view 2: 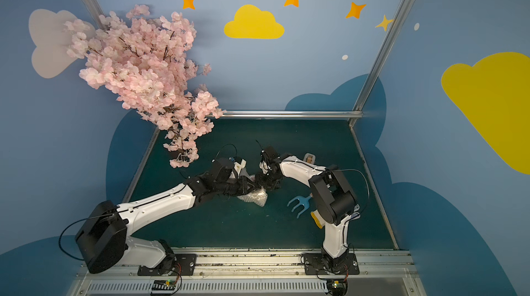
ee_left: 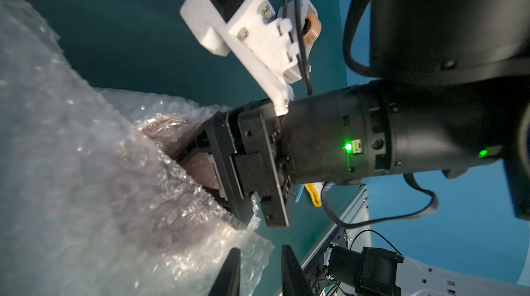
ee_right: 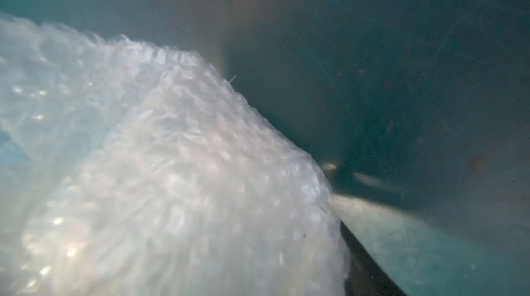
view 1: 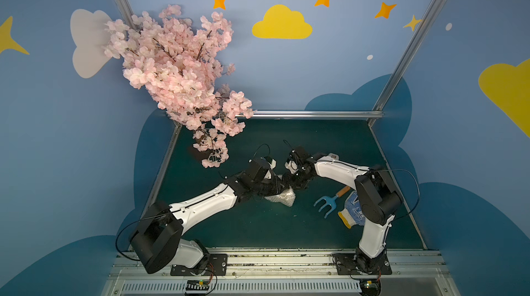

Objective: Wrap mugs in bubble wrap
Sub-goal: Wrap the mug in bubble wrap.

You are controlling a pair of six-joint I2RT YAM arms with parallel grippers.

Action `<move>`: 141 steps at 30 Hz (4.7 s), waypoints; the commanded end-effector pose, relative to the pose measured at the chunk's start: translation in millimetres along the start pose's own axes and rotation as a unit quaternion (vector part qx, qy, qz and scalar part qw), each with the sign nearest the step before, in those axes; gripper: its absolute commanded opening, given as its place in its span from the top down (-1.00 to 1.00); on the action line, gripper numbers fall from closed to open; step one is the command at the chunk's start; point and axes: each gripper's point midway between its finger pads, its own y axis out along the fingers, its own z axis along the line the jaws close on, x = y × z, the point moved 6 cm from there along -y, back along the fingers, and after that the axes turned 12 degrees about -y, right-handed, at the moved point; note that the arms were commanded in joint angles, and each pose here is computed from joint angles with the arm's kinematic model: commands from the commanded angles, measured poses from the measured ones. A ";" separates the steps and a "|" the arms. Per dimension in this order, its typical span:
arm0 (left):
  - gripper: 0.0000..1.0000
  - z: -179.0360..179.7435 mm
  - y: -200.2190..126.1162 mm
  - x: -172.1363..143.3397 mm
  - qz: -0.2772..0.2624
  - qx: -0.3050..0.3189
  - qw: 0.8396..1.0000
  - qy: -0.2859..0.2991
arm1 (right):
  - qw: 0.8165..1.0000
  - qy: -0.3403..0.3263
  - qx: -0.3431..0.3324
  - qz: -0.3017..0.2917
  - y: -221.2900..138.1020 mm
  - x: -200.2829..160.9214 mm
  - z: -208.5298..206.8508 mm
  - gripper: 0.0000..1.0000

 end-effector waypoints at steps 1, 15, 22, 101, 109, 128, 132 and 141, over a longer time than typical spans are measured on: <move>0.52 9.5 -1.3 2.0 -0.019 0.008 1.000 0.002 | 0.999 0.017 -0.026 0.037 11.8 -16.9 -10.3 -0.19; 0.82 30.9 28.2 -4.5 0.017 0.032 0.999 -0.024 | 0.999 -0.001 -0.011 -0.030 -40.3 -5.4 9.2 -0.23; 0.89 38.8 39.3 -5.0 0.022 0.046 0.998 -0.029 | 0.998 -0.005 -0.026 -0.057 -72.8 -14.2 7.7 -0.29; 0.92 35.2 54.3 2.9 0.022 0.038 0.998 -0.049 | 0.999 0.002 -0.016 -0.029 -26.6 -35.8 16.4 0.20; 0.92 22.1 50.9 13.1 0.016 0.023 0.999 -0.045 | 0.999 0.011 -0.032 -0.008 -14.3 -41.0 7.6 0.23; 0.44 -2.9 -17.8 35.6 -0.070 0.075 0.995 0.005 | 0.999 0.009 -0.031 -0.005 -12.5 -39.1 9.2 0.27; 0.22 22.0 -55.0 20.8 -0.110 0.147 0.983 0.001 | 1.000 0.007 -0.029 -0.006 -13.9 -36.5 10.4 0.27; 0.41 70.3 -68.4 -1.0 -0.127 0.153 0.979 -0.038 | 1.000 0.003 -0.029 -0.003 -13.7 -32.9 13.5 0.27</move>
